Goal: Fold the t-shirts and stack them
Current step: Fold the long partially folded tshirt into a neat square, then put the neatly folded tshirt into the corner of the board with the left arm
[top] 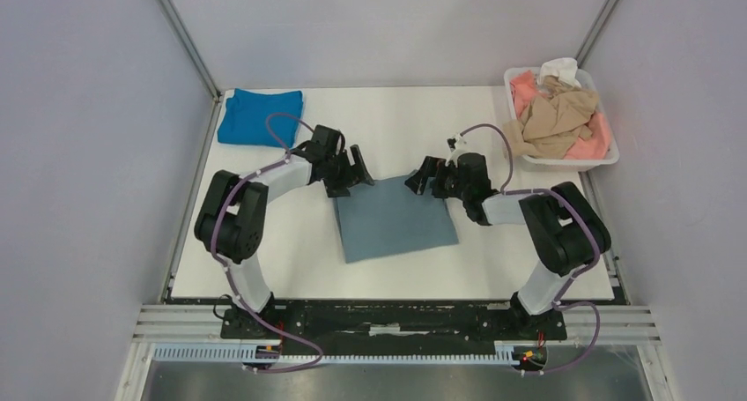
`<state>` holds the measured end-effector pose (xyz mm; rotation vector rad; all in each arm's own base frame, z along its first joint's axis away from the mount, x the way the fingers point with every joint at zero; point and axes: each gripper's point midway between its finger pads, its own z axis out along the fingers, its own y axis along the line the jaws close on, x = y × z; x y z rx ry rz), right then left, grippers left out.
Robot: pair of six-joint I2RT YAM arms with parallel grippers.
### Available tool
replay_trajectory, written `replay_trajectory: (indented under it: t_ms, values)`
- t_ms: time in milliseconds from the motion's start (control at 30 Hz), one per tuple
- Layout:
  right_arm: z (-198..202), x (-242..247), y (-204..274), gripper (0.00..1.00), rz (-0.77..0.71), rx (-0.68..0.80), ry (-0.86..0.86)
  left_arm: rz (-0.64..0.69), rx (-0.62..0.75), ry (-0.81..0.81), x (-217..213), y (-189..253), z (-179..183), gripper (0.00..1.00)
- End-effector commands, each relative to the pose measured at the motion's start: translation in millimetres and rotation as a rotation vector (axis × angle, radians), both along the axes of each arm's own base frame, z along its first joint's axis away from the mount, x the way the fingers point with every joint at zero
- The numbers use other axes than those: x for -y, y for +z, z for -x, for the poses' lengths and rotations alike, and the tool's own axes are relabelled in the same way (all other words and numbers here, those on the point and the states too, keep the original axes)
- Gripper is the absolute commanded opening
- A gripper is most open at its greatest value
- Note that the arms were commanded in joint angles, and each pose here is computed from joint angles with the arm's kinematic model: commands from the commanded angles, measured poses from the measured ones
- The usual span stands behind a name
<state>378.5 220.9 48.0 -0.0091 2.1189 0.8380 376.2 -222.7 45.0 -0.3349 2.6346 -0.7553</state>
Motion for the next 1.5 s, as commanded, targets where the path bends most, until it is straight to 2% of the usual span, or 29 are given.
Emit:
replay_trajectory:
  t_ms: [0,167,367,567,633,700,800,833,900,933,1033,1167,1300,1467]
  values:
    - [6.4,27.1,9.5,0.98,0.115,0.007,-0.062,-0.131,0.098,0.030,-25.0,31.1,0.1,0.86]
    - [8.0,36.1,66.2,0.98,0.099,0.123,-0.101,-0.172,0.118,0.090,-43.5,55.7,19.0,0.87]
    - [41.8,83.7,81.7,0.98,0.114,0.187,-0.297,-0.151,0.027,0.145,-50.4,11.3,84.4,0.87]
    - [78.3,117.8,71.6,0.98,0.128,0.220,-0.403,-0.081,-0.040,0.101,-27.1,-23.9,107.3,0.86]
    - [84.2,122.3,73.1,0.98,0.122,0.232,-0.418,-0.109,-0.050,0.068,-13.2,-32.6,112.5,0.77]
    - [86.8,126.5,76.4,0.98,0.121,0.254,-0.433,-0.142,-0.080,0.048,-6.5,-44.2,118.9,0.57]
    - [89.9,135.2,76.3,0.98,0.151,0.253,-0.463,-0.237,-0.108,0.061,-8.6,-58.7,122.6,0.32]
    - [90.6,136.0,76.8,0.98,0.155,0.257,-0.463,-0.285,-0.096,0.074,-10.9,-59.1,118.2,0.24]
    - [92.2,136.3,77.9,0.98,0.159,0.269,-0.455,-0.406,-0.093,0.086,-22.2,-60.4,110.6,0.04]
    - [92.8,136.2,78.4,0.98,0.162,0.277,-0.450,-0.468,-0.079,0.092,-28.8,-58.5,102.6,0.02]
    - [94.7,137.0,78.8,0.98,0.184,0.305,-0.430,-0.677,0.017,0.054,-45.0,-35.2,63.2,0.02]
    - [95.8,137.1,84.6,0.98,0.197,0.354,-0.412,-0.928,0.218,-0.053,-56.4,13.0,-2.2,0.02]
    - [96.1,140.3,90.0,0.98,0.206,0.387,-0.420,-1.014,0.325,-0.153,-63.9,44.4,-54.6,0.02]
    - [95.4,145.5,93.5,0.98,0.201,0.424,-0.451,-1.147,0.420,-0.166,-97.6,82.1,-113.7,0.02]
